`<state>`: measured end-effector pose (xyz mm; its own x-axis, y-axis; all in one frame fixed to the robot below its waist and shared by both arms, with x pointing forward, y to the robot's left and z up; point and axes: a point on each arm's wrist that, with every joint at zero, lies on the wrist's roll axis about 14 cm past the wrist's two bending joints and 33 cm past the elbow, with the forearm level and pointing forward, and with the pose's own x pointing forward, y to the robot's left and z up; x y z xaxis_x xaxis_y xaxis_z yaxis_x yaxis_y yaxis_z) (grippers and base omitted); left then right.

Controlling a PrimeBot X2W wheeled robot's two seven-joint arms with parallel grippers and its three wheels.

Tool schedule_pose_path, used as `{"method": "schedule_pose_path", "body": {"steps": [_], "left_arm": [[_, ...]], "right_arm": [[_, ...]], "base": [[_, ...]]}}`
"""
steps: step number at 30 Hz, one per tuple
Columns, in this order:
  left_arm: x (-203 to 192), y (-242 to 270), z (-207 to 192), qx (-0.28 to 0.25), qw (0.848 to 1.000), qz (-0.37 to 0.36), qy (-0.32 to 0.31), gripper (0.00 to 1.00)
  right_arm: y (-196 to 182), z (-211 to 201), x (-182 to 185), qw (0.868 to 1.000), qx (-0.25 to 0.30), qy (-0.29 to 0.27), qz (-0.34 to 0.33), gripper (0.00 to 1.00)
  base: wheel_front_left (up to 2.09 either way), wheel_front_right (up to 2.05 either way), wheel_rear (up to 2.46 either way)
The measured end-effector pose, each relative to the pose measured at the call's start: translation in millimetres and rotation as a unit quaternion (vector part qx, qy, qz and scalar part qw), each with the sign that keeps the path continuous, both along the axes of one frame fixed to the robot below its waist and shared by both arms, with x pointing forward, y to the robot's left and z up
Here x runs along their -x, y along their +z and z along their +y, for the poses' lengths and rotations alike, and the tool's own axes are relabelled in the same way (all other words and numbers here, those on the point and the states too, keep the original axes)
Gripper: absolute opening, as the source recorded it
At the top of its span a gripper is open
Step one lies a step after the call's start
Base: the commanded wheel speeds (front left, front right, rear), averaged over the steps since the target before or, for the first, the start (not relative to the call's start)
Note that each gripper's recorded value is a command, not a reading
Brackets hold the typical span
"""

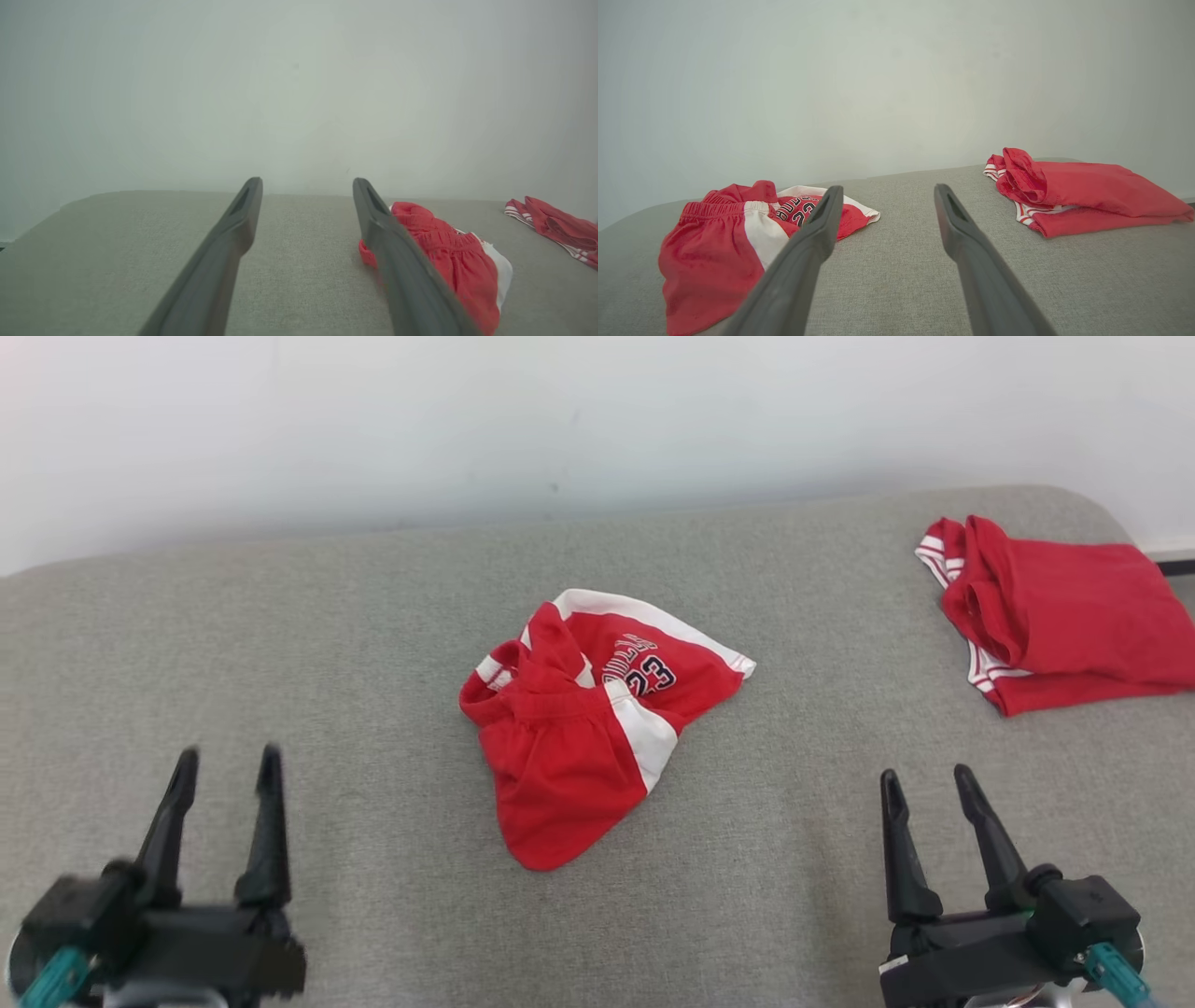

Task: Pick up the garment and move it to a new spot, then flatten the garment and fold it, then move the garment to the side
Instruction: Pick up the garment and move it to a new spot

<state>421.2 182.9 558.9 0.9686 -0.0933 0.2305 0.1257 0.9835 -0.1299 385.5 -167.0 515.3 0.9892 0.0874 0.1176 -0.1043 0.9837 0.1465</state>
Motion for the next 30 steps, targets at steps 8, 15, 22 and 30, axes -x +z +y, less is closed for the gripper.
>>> {"method": "schedule_pose_path", "body": {"steps": [8, 15, 22, 30], "left_arm": [[38.2, -26.1, 27.1, -0.007, 0.999, 0.036, 0.037, 1.00], [56.9, -47.4, 30.8, 0.004, 0.996, 0.067, 0.050, 1.00], [58.2, -47.9, 30.2, 0.006, 0.996, 0.066, 0.051, 1.00], [53.1, -48.9, 20.3, 0.001, 0.997, 0.067, 0.038, 1.00]], "right_arm": [[-5.2, 14.7, 8.1, 1.000, -0.005, 0.021, 0.008, 1.00], [-14.6, 18.3, 13.8, 0.999, -0.008, 0.026, 0.023, 1.00], [-15.4, 18.1, 15.4, 0.999, -0.009, 0.027, 0.024, 1.00], [-17.5, 14.8, 17.0, 0.999, -0.009, 0.022, 0.028, 1.00]], "base": [[0.00, 0.00, 0.00], [0.00, 0.00, 0.00], [0.00, 0.00, 0.00], [0.00, 0.00, 0.00]]}}
